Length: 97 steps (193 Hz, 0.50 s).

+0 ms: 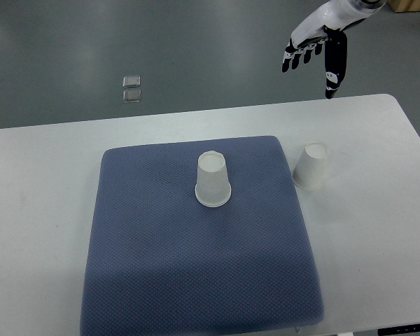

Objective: Stack paper cups
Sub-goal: 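Swing the right hand over and lower it toward the standing white cup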

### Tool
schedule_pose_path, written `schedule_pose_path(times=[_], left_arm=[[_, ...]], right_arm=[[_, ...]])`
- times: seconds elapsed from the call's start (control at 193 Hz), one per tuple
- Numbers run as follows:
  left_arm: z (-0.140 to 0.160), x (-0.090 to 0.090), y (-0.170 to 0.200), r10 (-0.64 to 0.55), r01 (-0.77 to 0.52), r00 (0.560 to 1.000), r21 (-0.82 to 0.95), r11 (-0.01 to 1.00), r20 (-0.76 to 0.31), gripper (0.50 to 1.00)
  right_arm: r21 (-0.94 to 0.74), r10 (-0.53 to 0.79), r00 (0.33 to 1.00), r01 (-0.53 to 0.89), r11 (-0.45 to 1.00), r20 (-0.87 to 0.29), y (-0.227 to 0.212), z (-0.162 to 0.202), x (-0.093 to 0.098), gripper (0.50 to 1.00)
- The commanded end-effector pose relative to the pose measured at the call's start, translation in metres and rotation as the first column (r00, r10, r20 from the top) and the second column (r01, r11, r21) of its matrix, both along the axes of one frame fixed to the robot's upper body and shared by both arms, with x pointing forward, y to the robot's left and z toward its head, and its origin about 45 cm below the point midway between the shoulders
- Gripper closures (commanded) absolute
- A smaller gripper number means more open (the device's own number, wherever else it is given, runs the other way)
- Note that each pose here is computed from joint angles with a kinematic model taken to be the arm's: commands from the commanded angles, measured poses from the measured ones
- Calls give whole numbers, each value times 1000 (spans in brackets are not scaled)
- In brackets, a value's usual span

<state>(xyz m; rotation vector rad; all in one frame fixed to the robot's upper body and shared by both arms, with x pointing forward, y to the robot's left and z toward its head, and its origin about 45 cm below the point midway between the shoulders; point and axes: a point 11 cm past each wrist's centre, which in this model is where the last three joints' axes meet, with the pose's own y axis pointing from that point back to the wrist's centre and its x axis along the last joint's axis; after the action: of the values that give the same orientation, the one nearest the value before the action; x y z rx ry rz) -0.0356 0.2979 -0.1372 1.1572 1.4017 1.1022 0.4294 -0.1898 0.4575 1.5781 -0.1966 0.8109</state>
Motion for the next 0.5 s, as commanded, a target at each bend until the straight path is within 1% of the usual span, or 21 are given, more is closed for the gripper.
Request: schedule_pose_path(times=[0.0, 0.057, 0.165, 0.233, 0.331, 0.496], left_arm=[[0, 0, -2, -2, 2, 1000, -4, 1000, 1, 500], [0, 1, -3, -2, 2, 1000, -9, 1000, 2, 500], [0, 1, -4, -4, 4, 1000, -10, 1000, 1, 500], [0, 1, -4, -4, 4, 1000, -12, 1000, 2, 500], [0, 0, -2, -4, 4, 1000, -4, 1000, 0, 500], [0, 0, 1, -2, 2, 1000, 2, 1000, -1, 500]], right_arm=[[29, 18, 1000, -18, 999, 0, 4, 15, -16, 574], [40, 14, 1000, -14, 999, -3, 0, 17, -19, 574], [45, 10, 1000, -9, 999, -14, -1, 12, -18, 579], [30, -8, 998, 10, 999, -57, -7, -10, -16, 579], [46, -35, 998, 38, 998, -45, -14, -40, -4, 579], [34, -78, 995, 80, 996, -57, -24, -84, 8, 581]])
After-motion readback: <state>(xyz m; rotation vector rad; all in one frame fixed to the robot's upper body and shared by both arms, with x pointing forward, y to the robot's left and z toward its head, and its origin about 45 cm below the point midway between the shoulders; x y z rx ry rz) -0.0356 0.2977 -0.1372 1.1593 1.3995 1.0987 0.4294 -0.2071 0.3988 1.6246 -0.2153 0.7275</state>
